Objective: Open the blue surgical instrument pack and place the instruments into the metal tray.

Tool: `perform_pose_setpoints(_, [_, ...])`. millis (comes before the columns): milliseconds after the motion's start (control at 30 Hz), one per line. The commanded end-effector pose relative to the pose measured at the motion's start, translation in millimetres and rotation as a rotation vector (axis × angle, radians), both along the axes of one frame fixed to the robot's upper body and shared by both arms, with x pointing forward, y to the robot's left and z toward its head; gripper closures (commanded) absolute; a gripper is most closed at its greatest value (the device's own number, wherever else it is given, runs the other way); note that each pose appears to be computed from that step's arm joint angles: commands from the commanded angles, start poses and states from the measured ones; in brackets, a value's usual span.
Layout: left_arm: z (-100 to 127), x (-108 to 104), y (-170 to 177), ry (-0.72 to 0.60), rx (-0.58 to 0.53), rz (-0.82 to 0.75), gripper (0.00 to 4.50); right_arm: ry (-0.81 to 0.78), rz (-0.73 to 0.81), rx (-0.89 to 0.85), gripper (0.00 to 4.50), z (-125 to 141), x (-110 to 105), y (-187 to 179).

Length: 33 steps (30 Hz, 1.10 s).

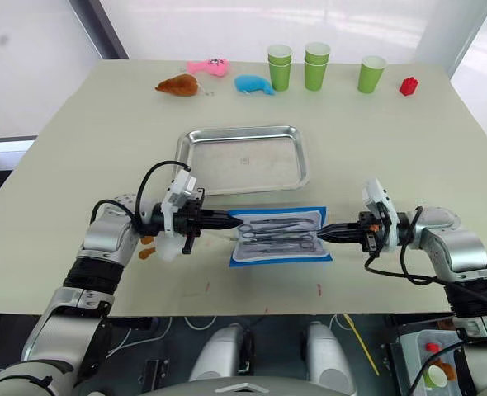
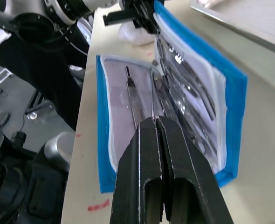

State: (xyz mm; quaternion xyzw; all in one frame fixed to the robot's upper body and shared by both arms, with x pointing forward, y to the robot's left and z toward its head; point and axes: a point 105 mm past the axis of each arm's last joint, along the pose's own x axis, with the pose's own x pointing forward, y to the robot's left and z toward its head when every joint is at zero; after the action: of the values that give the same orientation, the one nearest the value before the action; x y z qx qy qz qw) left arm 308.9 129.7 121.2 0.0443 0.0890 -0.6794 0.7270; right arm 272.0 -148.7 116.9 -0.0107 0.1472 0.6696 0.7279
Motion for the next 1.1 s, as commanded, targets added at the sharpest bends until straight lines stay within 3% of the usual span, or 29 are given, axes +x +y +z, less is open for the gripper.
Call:
perform_pose_setpoints(33, [9.3, -0.8, 1.4, -0.039, -0.02, 0.001, 4.5, -0.012, 0.034, -0.036, 4.48, -10.3, -7.6, 0.3])
perform_pose_setpoints(367, [-2.4, 7.0, 1.4, 0.06, 0.016, 0.108, 4.5, 0.003, 0.064, -0.217, 4.48, -65.8, -23.3, -5.2])
perform_pose_setpoints(667, [-15.5, 20.0, 2.4, 0.295, 0.001, 0.282, 4.5, -0.016, 0.137, -0.269, 4.48, -80.8, -37.5, 4.6])
perform_pose_setpoints(933, [-40.0, 15.7, 2.7, 0.396, 0.121, 0.323, 4.5, -0.043, 0.174, -0.292, 4.48, -86.2, -41.9, 9.0])
perform_pose_setpoints(1100, [-55.2, 27.0, 9.9, 0.449, 0.186, 0.44, 4.5, -0.054, 0.178, -0.303, 4.48, -89.3, -40.9, 9.5])
